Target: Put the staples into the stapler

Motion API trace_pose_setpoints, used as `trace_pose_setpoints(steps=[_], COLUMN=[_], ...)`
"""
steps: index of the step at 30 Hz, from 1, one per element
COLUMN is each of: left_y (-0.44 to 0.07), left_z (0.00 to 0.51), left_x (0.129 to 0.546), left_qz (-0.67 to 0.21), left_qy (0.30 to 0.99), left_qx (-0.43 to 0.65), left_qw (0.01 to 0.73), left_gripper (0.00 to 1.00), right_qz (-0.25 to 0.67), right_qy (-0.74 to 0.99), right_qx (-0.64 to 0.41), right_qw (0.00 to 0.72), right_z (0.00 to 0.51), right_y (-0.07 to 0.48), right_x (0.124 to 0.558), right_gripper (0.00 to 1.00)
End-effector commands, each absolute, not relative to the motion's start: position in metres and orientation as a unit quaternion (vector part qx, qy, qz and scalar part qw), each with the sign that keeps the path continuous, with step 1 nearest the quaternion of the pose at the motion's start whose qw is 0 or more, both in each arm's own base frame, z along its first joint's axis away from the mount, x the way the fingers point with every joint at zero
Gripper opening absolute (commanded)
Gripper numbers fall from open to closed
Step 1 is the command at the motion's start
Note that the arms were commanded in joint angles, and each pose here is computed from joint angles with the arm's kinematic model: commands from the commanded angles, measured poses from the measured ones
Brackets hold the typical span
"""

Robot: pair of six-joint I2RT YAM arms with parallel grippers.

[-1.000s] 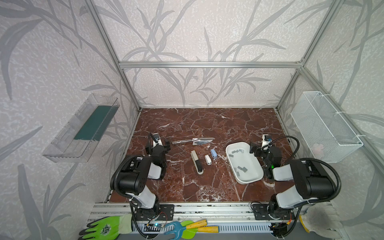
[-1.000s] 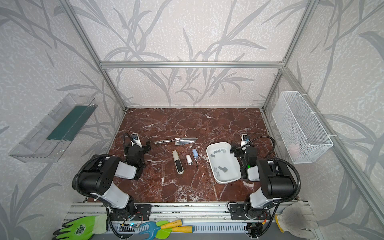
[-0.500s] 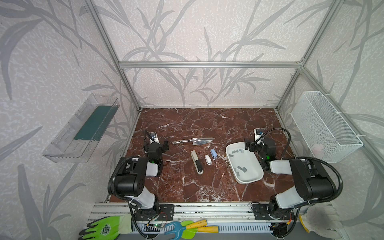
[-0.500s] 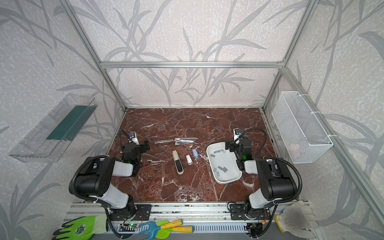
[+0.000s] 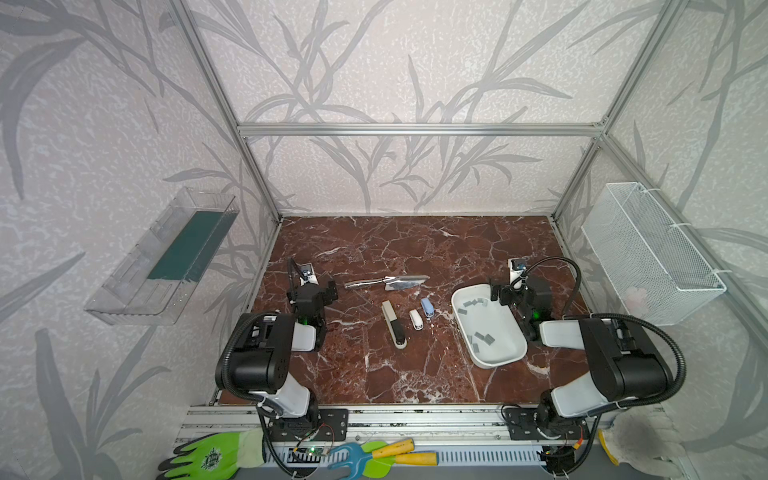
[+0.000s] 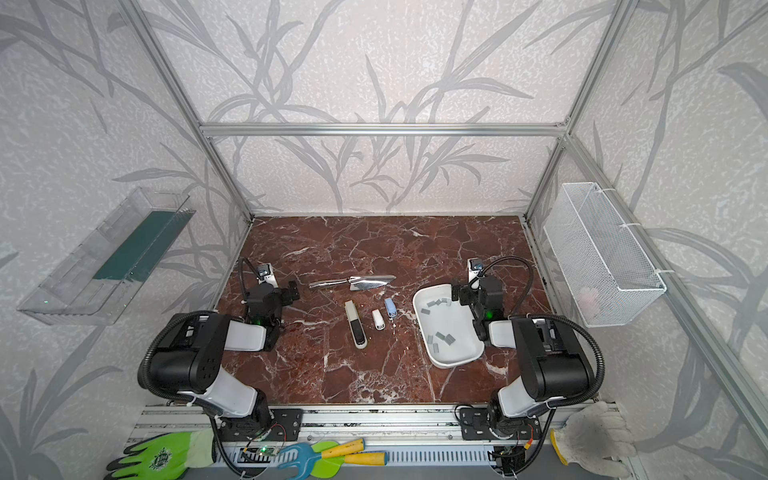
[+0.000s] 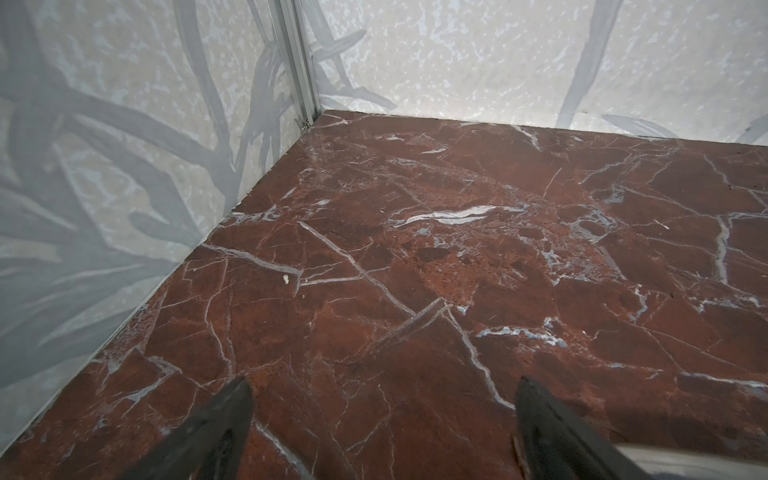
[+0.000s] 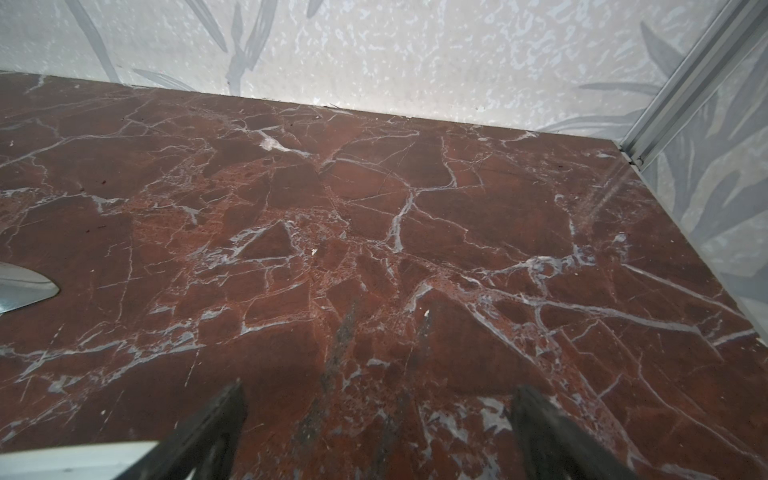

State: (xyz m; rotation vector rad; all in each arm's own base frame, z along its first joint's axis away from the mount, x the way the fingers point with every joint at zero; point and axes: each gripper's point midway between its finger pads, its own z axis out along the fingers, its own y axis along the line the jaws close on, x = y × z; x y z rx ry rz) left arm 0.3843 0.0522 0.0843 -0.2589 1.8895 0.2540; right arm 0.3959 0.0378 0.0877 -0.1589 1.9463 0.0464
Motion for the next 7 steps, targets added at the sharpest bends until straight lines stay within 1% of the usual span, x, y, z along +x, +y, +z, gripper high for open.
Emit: trace_pose_setpoints(steps=[1,7], left_y=[0.0552,0.055], left_z=[0.0982,0.0984], left_x=[0.3887,0.3888], left_qz=[0.111,0.11], left_qy=[0.794,0.794], left_qx=[-0.118,-0.118], left_qw=[0.586,0.587], left_gripper=[0.99,0.99], right_qz=[0.009,0.008], right_qy=[0.825,0.825], right_qx=[-0.071,-0.072], right_qw=[0.561,0.561], right_z=[0.0901,0.0903], right_y=[0.036,0.0366], right_x=[0.3979,0.3981], right_gripper=[0.99,0.99])
